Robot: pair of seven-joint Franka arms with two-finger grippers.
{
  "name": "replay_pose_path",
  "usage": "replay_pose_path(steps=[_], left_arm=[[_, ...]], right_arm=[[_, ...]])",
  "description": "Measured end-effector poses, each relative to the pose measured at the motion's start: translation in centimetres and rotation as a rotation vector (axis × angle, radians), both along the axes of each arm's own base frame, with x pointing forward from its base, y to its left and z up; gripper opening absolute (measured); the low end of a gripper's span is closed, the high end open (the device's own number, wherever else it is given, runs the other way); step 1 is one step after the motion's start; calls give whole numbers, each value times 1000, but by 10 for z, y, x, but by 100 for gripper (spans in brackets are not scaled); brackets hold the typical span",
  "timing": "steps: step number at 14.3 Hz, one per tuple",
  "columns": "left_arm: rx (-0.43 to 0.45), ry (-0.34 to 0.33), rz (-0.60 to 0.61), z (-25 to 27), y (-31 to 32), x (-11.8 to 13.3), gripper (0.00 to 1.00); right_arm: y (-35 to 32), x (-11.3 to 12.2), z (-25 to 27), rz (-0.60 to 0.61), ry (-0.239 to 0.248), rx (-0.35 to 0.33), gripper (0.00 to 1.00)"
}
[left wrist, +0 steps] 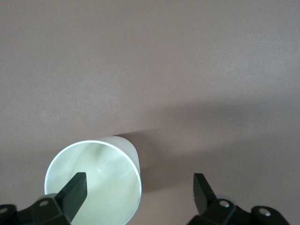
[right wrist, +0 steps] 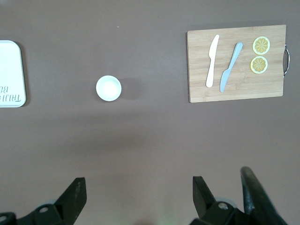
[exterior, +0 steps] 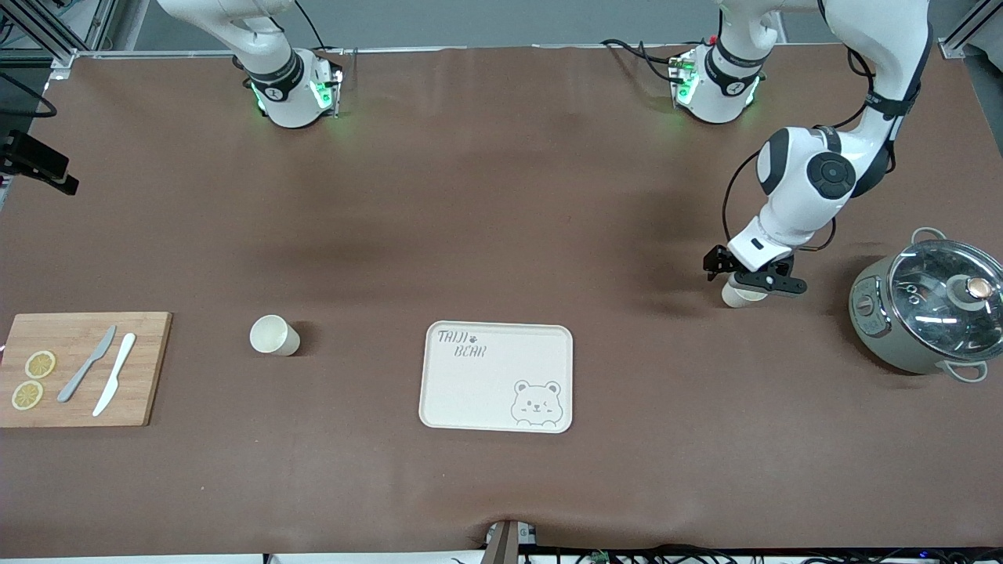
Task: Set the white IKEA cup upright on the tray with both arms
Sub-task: 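Close the left gripper on the white cup's rim and lift it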
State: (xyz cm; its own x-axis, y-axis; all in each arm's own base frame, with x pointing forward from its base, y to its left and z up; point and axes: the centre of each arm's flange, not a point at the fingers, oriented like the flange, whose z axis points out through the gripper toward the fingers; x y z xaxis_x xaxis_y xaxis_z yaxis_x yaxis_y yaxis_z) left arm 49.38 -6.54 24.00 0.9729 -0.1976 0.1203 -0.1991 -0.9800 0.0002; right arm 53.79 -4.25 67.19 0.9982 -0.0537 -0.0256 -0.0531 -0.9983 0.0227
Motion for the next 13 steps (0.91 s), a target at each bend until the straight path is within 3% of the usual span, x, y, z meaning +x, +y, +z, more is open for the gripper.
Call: replay_pose_path(steps=[6, 7, 9, 13], left_arm=[[-3, -5, -2, -10, -1, -1, 100], [-3, -6, -2, -11, -1, -1, 93], [-4, -7, -2, -12, -1, -1, 89], [-4, -7, -2, -12, -1, -1, 45]], right_arm=[[0, 0, 0, 0, 0, 0, 100], [0, 0, 0, 0, 0, 0, 100], [0, 0, 0, 0, 0, 0, 100], [0, 0, 0, 0, 0, 0, 100]])
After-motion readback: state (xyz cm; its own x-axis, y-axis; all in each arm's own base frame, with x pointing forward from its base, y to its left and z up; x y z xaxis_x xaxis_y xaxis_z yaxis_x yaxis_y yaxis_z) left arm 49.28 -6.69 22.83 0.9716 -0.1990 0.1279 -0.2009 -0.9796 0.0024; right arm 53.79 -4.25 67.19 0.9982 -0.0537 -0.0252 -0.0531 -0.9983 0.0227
